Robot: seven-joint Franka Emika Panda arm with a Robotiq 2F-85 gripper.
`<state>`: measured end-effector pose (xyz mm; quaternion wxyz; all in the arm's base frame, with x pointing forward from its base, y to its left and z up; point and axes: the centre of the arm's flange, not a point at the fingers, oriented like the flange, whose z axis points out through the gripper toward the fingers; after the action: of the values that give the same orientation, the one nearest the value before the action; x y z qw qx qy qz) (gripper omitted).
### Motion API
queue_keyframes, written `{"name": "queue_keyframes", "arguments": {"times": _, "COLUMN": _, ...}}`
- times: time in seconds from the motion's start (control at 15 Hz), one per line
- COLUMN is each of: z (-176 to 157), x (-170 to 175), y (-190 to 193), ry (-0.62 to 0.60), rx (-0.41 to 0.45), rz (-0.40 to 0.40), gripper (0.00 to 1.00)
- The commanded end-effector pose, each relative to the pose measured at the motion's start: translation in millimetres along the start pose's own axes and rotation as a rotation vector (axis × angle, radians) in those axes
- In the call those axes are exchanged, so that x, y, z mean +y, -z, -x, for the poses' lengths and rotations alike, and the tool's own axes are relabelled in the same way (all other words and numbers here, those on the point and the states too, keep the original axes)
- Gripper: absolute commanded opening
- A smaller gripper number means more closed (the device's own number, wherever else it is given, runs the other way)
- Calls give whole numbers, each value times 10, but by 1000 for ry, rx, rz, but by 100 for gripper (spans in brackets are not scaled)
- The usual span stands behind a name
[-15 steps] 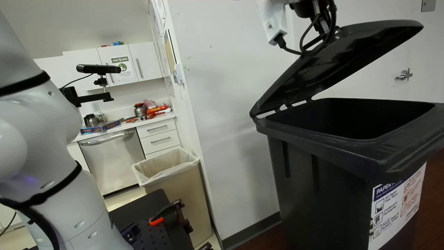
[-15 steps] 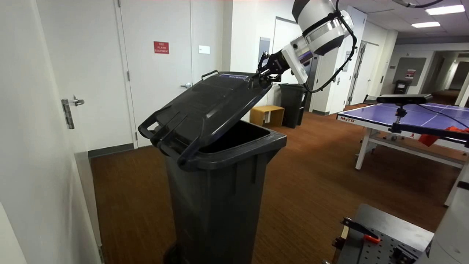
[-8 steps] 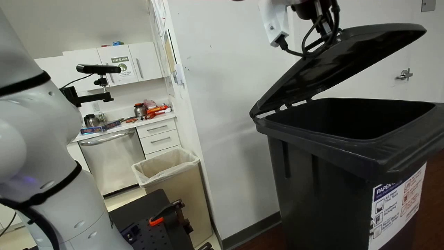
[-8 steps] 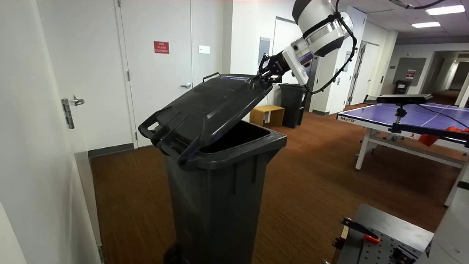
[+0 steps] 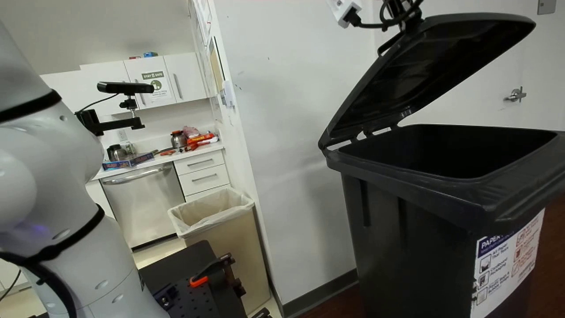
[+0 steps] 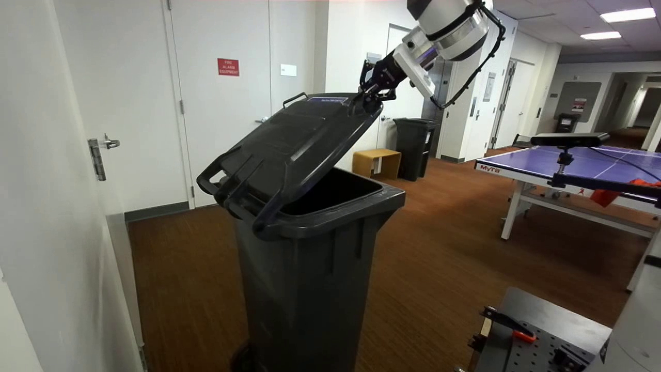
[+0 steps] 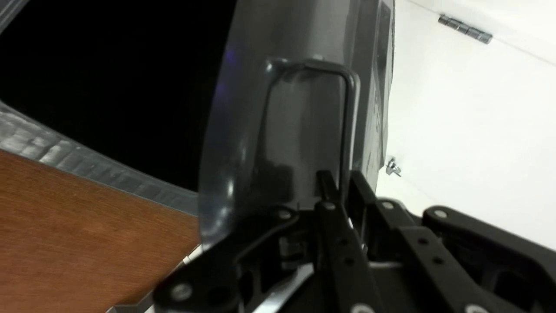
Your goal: Open the lid of the black bin
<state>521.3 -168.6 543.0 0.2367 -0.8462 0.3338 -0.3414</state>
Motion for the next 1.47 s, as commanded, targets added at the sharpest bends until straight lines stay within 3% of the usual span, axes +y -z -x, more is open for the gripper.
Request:
{"name": "queue_keyframes", "arguments": {"times": 0.0, "z": -169, "x": -534, "y": 312, "ry": 34, "rx": 24, "rz": 16, "gripper": 3}}
{"name": "queue_keyframes", "arguments": {"times": 0.67, "z": 366, "x": -1788, "y": 271, "ry": 244, "rx": 107, "rz": 182, "gripper": 3}}
{"name": "queue_keyframes", "arguments": {"times": 1.4, "z": 902, "x": -2742, "y": -40, "ry": 501, "rx": 118, "rz": 226, "gripper": 3}}
